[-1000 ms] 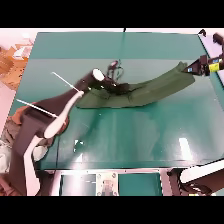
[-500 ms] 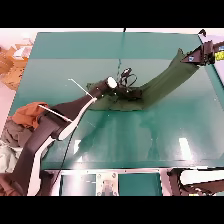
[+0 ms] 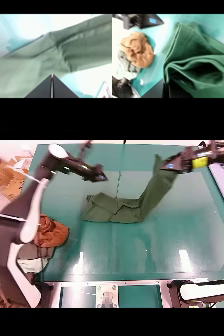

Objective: Fold the shirts.

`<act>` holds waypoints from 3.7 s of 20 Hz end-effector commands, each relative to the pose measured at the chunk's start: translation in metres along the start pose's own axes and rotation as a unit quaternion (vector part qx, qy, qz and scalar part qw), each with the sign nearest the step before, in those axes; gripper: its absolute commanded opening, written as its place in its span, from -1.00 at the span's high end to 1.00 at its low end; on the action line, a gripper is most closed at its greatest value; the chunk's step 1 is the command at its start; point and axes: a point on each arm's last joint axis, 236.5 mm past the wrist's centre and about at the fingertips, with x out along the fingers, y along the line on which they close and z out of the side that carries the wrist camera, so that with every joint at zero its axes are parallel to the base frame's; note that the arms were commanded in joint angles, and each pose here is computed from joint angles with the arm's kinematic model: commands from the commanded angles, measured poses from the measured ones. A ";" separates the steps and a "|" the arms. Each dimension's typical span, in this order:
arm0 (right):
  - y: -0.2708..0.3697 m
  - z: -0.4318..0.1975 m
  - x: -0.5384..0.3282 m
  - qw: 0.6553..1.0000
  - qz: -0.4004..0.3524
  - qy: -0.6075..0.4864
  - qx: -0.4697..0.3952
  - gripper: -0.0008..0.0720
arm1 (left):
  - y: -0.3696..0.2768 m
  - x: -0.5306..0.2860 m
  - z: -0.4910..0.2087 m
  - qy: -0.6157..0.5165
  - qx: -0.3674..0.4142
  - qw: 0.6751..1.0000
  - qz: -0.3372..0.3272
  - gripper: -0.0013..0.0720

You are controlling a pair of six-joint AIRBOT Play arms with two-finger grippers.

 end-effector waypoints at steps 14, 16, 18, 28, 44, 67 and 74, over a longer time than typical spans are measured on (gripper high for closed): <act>0.014 -0.022 0.341 0.993 -0.023 -0.114 0.031 -0.20 | 0.075 -0.136 -0.004 -0.035 -0.011 0.997 0.066 0.90; -0.014 0.000 0.279 0.995 -0.034 -0.091 0.023 -0.20 | 0.077 -0.136 -0.005 -0.034 -0.012 0.997 0.068 0.90; -0.054 0.008 0.210 0.996 -0.052 -0.059 0.045 -0.20 | 0.077 -0.136 -0.009 -0.025 -0.012 0.997 0.069 0.90; -0.216 -0.119 0.119 0.952 -0.103 0.064 0.282 -0.50 | 0.144 -0.156 -0.029 0.003 -0.071 0.973 0.218 0.90; -0.206 -0.022 0.033 0.956 -0.066 -0.109 0.263 0.95 | 0.170 -0.171 -0.039 0.016 -0.087 0.956 0.281 0.90; -0.364 -0.404 -0.257 0.671 -0.256 -0.287 0.634 0.95 | 0.165 -0.140 -0.054 0.044 -0.102 0.960 0.256 0.90; -0.319 -0.462 -0.285 0.597 -0.336 -0.169 0.708 -0.16 | 0.160 -0.136 -0.052 0.045 -0.095 0.963 0.249 0.90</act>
